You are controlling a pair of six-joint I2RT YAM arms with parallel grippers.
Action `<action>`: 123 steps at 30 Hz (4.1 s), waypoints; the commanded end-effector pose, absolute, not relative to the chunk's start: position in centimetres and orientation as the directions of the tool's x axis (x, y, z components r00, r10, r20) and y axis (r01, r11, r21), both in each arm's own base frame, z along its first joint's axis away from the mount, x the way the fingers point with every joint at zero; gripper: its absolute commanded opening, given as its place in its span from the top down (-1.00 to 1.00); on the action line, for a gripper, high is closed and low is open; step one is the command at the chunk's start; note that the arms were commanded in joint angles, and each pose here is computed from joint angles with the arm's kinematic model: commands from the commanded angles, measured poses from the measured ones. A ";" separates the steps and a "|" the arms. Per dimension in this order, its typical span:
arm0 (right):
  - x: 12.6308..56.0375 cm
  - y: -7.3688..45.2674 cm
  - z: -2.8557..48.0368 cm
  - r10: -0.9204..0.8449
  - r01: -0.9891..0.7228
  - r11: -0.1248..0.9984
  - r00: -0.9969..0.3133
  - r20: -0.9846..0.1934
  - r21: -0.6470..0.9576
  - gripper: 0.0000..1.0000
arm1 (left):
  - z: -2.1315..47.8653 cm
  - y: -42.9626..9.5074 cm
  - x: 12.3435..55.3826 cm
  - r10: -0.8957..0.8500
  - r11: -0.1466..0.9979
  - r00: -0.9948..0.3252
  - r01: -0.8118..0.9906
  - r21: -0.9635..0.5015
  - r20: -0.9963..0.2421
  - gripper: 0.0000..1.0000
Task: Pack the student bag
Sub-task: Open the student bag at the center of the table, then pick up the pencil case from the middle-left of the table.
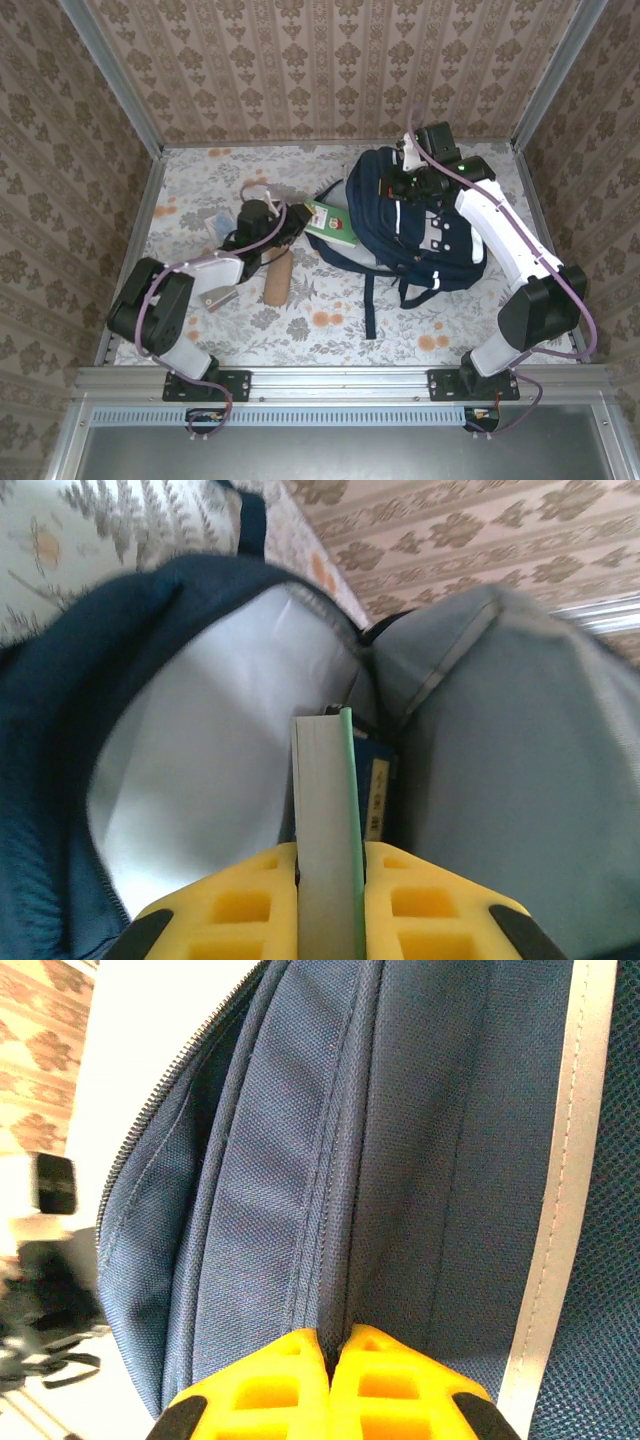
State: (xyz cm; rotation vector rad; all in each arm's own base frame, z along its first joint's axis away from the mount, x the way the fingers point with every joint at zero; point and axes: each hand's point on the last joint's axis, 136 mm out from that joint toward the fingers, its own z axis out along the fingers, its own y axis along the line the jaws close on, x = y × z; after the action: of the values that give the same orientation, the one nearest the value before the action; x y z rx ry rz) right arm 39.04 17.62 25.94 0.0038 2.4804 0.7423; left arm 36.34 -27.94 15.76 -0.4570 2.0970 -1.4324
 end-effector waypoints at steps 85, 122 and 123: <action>38.4 22.4 23.8 0.157 -0.292 0.703 -0.826 -0.542 0.648 0.96 | 7.8 -2.0 22.1 -0.497 0.863 -0.825 -0.502 -0.055 -0.269 -1.00; 39.3 22.8 23.4 0.158 -0.276 0.704 -0.837 -0.523 0.654 0.96 | 4.2 -1.7 23.1 -0.456 0.886 -0.851 -0.462 -0.040 -0.259 -0.57; 39.3 22.7 23.4 0.158 -0.276 0.704 -0.837 -0.524 0.655 0.96 | 4.6 -1.8 23.2 -0.448 0.890 -0.854 -0.454 -0.042 -0.264 -0.57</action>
State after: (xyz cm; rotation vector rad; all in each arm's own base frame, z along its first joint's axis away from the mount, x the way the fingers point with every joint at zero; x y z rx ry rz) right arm 37.98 22.43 20.79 -0.0709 2.4398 1.0139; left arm 23.25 -2.06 3.47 -0.7152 2.8018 0.0132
